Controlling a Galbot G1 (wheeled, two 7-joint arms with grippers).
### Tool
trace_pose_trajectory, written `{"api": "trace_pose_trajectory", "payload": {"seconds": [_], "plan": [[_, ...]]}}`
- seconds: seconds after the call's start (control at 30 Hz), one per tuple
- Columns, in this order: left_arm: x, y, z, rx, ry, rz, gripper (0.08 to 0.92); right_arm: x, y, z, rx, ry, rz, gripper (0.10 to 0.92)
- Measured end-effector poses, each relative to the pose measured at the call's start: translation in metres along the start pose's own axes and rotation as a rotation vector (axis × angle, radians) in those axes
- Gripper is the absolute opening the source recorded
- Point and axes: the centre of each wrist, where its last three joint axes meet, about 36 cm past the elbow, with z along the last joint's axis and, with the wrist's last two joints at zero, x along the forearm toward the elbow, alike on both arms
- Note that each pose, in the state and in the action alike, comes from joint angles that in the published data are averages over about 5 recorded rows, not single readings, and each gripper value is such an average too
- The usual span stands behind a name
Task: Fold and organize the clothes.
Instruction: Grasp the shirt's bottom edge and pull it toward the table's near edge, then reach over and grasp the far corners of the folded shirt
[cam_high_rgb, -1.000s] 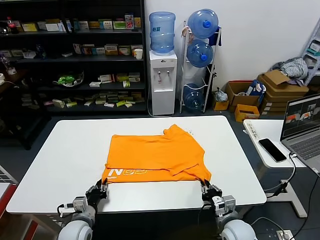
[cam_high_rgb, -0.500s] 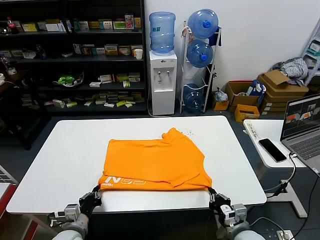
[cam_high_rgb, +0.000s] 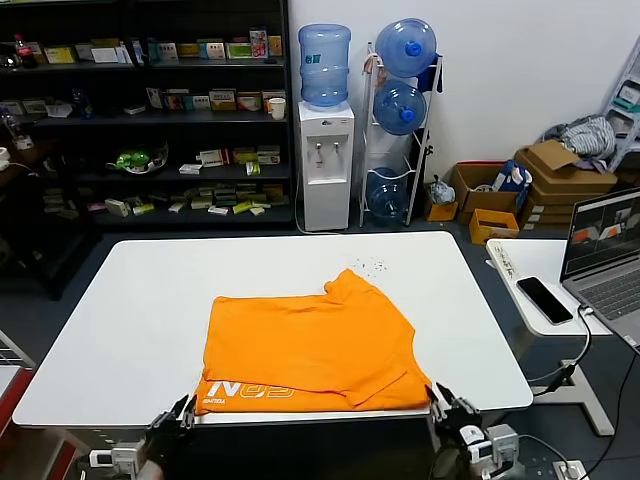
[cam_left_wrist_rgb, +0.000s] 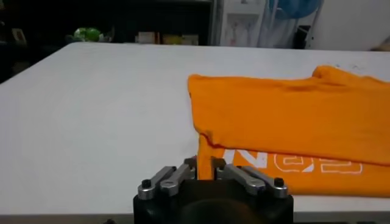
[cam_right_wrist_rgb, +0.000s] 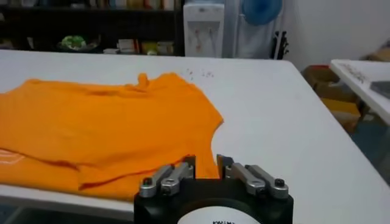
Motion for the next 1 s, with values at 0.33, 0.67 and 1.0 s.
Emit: {"api": "trace_pose_trajectory", "payload": {"seconds": [0.33,0.67,1.0], "plan": [[-0.077,0.015,-0.066,0.009,-0.156,0.038,0.631,-0.139,0.000,-0.066,-0.073,-0.134,-0.028,0.750],[-0.209,0.032,-0.098,0.025,-0.116,0.024,0.821,-0.266,0.021,-0.104,-0.093,-0.056,-0.045,0.822],[-0.263,0.030,-0.104,0.010,-0.042,0.013,0.823,-0.308,0.037,-0.091,-0.076,0.067,-0.068,0.811]]}}
